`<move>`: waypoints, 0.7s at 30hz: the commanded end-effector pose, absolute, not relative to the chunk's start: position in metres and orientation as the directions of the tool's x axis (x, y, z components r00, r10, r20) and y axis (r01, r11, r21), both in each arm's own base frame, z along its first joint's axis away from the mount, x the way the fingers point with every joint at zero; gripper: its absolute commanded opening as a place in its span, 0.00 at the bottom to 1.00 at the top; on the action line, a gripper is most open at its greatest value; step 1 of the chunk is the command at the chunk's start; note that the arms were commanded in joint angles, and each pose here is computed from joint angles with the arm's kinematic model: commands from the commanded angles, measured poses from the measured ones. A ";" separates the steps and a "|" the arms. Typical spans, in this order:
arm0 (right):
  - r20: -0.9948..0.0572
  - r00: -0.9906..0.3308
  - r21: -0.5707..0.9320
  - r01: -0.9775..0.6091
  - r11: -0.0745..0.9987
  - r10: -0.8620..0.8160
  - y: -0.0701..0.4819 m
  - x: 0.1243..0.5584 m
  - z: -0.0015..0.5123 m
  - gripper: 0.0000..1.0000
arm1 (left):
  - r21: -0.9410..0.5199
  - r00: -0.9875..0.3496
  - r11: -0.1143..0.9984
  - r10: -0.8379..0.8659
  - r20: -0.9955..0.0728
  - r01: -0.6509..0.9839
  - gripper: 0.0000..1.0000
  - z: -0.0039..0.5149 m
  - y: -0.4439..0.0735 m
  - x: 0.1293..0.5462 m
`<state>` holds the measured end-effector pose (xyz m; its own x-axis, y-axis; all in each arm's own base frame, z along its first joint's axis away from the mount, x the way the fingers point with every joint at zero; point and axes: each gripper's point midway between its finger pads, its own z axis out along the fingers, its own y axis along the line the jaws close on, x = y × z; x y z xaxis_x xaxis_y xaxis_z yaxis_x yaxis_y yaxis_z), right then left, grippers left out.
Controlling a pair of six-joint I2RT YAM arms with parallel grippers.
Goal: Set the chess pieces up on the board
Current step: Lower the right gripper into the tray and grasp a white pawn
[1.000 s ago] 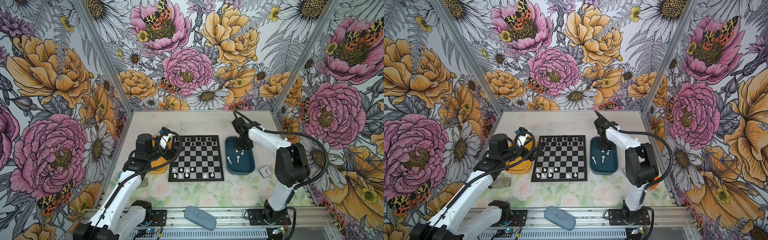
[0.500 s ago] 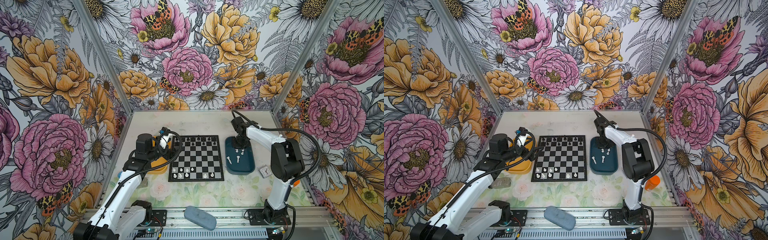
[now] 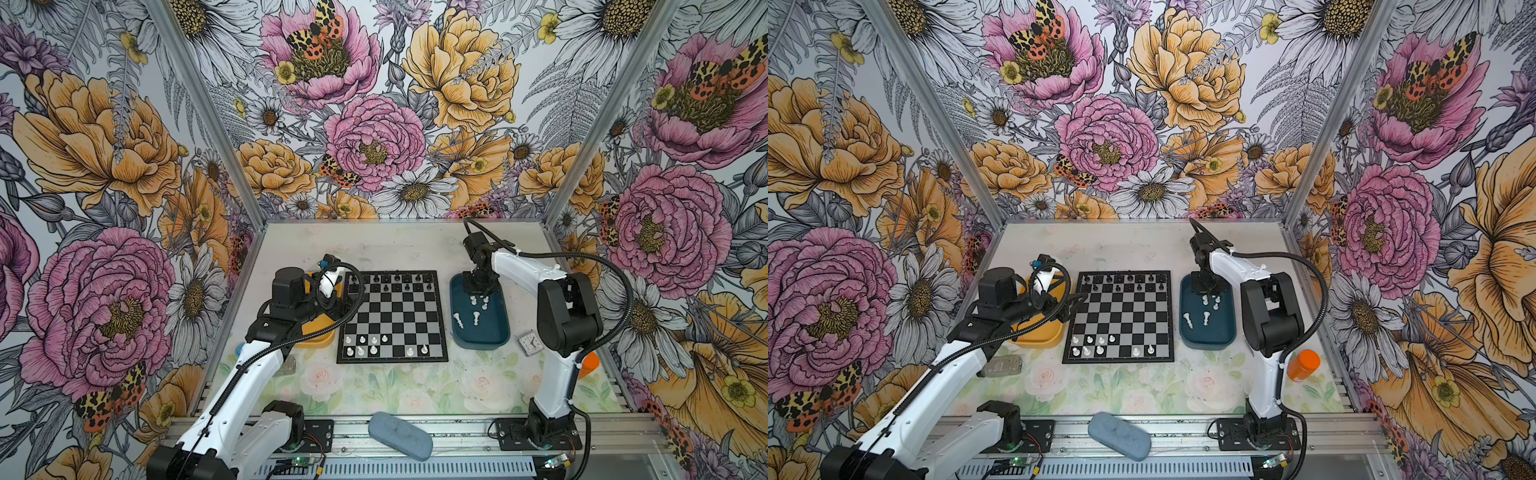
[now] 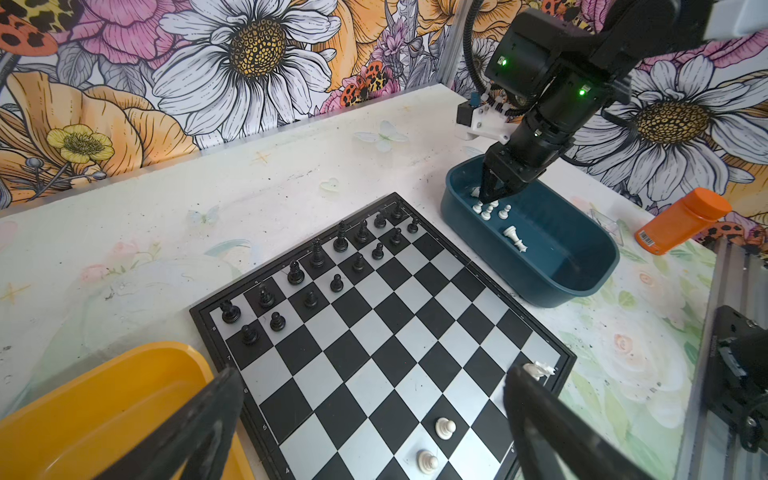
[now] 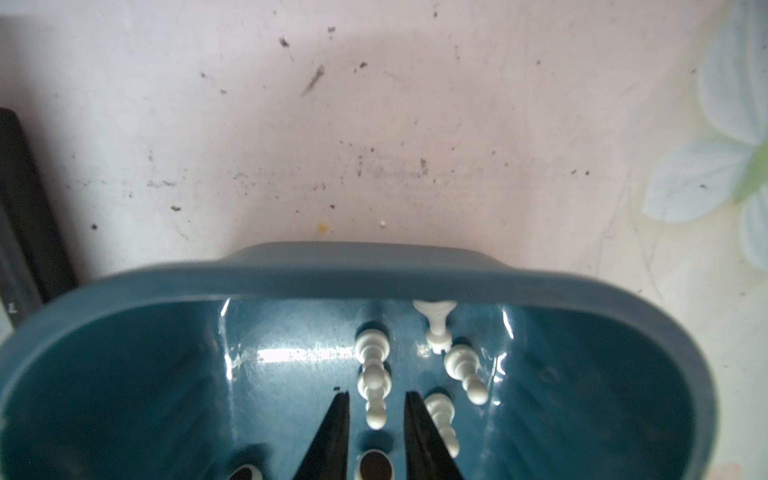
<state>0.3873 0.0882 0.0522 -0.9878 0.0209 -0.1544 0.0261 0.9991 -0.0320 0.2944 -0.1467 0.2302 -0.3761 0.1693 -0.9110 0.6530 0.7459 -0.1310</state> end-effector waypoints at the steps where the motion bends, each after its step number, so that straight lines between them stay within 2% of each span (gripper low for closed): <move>1: -0.171 -0.985 -0.021 0.024 1.000 0.020 0.090 0.396 0.052 0.26 | -0.114 -0.335 0.731 0.163 -0.928 0.673 0.99 0.244 -0.149 0.297; 21: -0.160 -0.987 -0.013 0.026 1.000 0.023 0.092 0.401 0.045 0.20 | -0.114 -0.333 0.732 0.160 -0.929 0.672 0.99 0.245 -0.148 0.298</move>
